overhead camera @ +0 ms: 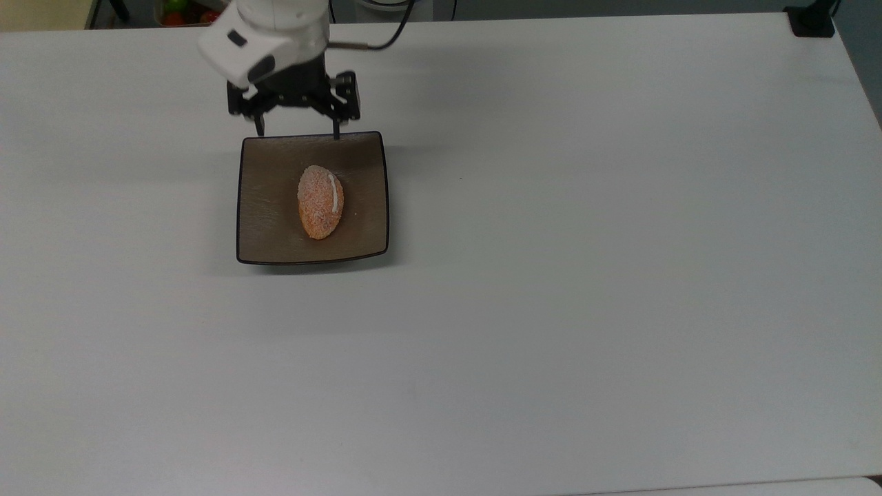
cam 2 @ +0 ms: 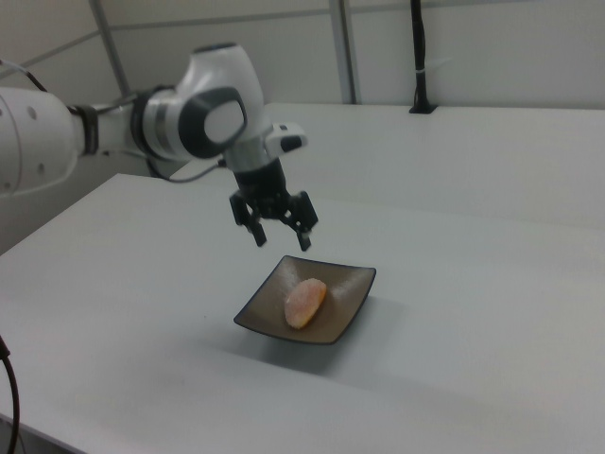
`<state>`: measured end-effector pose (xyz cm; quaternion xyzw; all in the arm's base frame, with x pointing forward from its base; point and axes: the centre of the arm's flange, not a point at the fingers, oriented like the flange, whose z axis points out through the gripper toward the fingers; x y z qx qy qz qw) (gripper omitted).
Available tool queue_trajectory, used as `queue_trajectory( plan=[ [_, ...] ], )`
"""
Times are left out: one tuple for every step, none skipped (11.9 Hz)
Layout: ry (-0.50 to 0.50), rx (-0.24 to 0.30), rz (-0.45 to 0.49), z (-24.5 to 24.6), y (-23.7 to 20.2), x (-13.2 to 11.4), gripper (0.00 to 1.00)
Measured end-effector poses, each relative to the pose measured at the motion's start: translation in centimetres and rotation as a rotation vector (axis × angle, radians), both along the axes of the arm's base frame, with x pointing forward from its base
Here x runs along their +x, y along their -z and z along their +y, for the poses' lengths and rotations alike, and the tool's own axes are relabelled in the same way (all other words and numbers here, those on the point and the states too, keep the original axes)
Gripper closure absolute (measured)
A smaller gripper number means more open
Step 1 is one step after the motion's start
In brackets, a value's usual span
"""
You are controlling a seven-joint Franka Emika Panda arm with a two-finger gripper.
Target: Bread is placed on a ceramic plate
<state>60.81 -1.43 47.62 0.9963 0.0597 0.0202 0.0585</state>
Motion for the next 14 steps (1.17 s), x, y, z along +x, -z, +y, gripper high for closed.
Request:
queue_trajectory(
  plan=[
    [0.033,0.015,0.016,0.2,-1.9,-0.4,0.00],
    [0.061,0.028,0.034,0.7,-3.7,-1.1,0.00],
    [0.080,0.034,0.048,1.7,-5.1,-1.7,0.00],
    [0.104,0.038,0.048,2.9,-6.2,-2.3,0.00],
    [0.134,0.041,0.036,4.2,-7.2,-2.9,0.00],
    [0.151,0.047,0.025,5.6,-8.0,-3.3,0.00],
    [0.153,0.066,0.020,6.9,-8.4,-3.7,0.00],
    [0.146,0.083,0.021,7.6,-8.5,-3.9,0.00],
    [0.144,0.093,0.025,7.9,-8.5,-3.9,0.00],
    [0.141,0.109,0.035,8.1,-8.1,-4.0,0.00],
    [0.140,0.121,0.046,8.2,-7.7,-4.1,0.00],
    [0.137,0.128,0.047,8.3,-7.5,-4.1,0.00],
    [0.134,0.134,0.033,8.3,-7.5,-3.9,0.00],
    [0.134,0.136,0.020,8.3,-7.5,-3.8,0.00]
  ],
)
